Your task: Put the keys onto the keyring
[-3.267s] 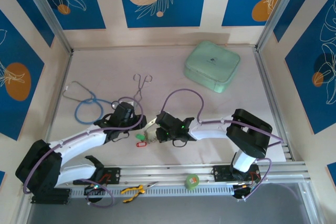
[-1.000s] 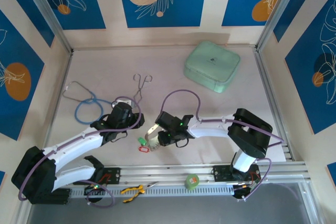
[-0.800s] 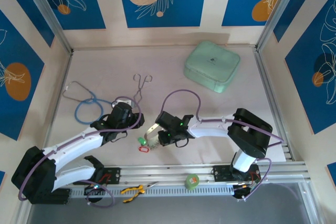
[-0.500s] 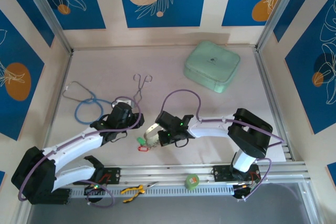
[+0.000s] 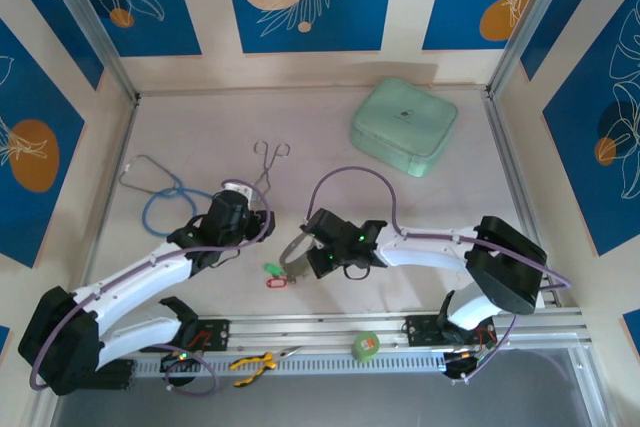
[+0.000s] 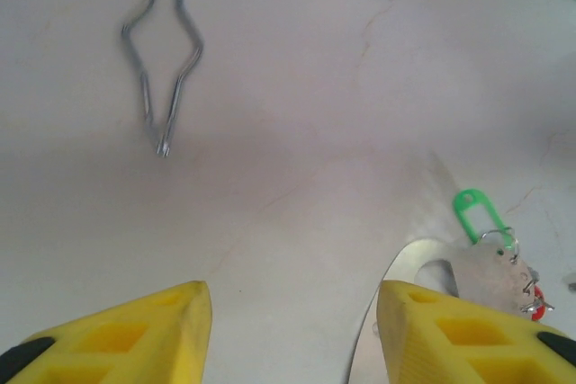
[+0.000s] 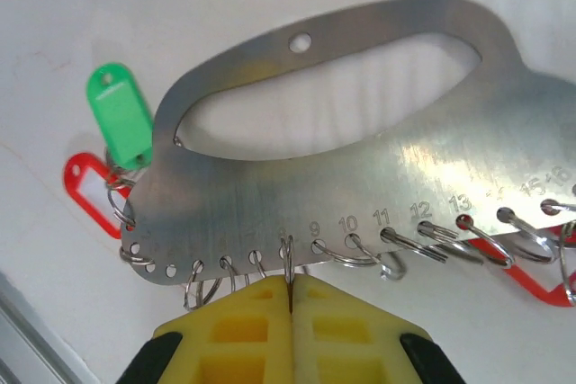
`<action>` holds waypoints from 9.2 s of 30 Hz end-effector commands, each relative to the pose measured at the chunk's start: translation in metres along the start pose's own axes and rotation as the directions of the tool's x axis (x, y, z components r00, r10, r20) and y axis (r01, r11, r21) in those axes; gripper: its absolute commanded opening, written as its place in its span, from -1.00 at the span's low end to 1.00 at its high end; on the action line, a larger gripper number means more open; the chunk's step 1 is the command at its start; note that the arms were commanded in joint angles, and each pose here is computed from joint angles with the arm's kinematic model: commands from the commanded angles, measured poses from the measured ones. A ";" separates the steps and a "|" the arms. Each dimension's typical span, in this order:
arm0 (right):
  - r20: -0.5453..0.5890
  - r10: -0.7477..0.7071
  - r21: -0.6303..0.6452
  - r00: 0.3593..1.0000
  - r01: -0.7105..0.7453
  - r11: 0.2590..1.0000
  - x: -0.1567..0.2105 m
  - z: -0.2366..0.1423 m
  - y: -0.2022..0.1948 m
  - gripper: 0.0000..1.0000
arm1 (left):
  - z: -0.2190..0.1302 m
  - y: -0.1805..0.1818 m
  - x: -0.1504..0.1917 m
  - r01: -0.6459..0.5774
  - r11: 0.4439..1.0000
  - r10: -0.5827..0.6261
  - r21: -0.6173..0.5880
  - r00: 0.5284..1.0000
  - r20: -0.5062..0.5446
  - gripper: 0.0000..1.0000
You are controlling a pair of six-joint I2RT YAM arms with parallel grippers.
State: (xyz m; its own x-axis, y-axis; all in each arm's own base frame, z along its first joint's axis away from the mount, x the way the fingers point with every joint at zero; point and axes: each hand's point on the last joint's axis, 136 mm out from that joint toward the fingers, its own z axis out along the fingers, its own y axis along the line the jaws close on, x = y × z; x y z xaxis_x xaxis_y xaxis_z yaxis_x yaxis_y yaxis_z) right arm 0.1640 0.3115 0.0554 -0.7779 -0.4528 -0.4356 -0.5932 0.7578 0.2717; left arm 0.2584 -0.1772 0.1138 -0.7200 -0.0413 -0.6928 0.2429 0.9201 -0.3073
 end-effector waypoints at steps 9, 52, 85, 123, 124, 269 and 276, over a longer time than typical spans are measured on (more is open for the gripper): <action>0.165 -0.223 -0.140 0.961 0.247 0.959 -0.031 -0.026 -0.002 -1.00 | -0.031 -0.049 -0.037 -0.523 0.841 0.472 0.140 0.834 0.284 0.02; 0.433 -0.360 -0.222 0.827 0.484 0.846 -0.037 -0.041 0.000 -1.00 | 0.001 -0.115 0.051 -0.716 0.086 0.754 0.693 0.501 0.424 -0.36; 0.501 -0.347 -0.197 0.793 0.495 0.846 -0.051 -0.051 0.005 -1.00 | 0.010 -0.118 0.049 -0.652 0.074 0.778 0.755 0.511 0.365 -0.73; 0.487 -0.147 -0.148 0.861 0.247 0.958 -0.061 -0.133 -0.013 -0.04 | 0.013 -0.065 -0.018 0.389 0.921 -0.363 0.013 0.872 -0.327 -1.00; 0.491 -0.187 -0.151 0.851 0.294 0.944 -0.059 -0.133 -0.004 -0.06 | 0.009 -0.065 -0.018 0.423 0.906 -0.400 -0.002 0.855 -0.329 -1.00; 0.583 -0.759 0.155 0.291 0.877 0.455 -0.055 -0.109 0.053 -0.75 | -0.088 -0.150 0.029 -0.892 0.065 0.680 0.447 0.368 0.634 -1.00; 0.583 -0.759 0.155 0.291 0.877 0.455 -0.057 -0.106 0.054 -0.93 | -0.091 -0.153 0.031 -0.889 0.049 0.662 0.456 0.370 0.652 -1.00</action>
State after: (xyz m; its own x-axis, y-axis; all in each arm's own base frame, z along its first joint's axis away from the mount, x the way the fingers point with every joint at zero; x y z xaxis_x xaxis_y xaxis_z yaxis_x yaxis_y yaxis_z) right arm 0.1509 0.3219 0.1759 0.3225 -0.4735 -0.8196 -0.9299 0.0034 -0.3678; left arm 0.1533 -0.2746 0.1811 0.2474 0.4346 -0.8660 0.9653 -0.0334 0.2590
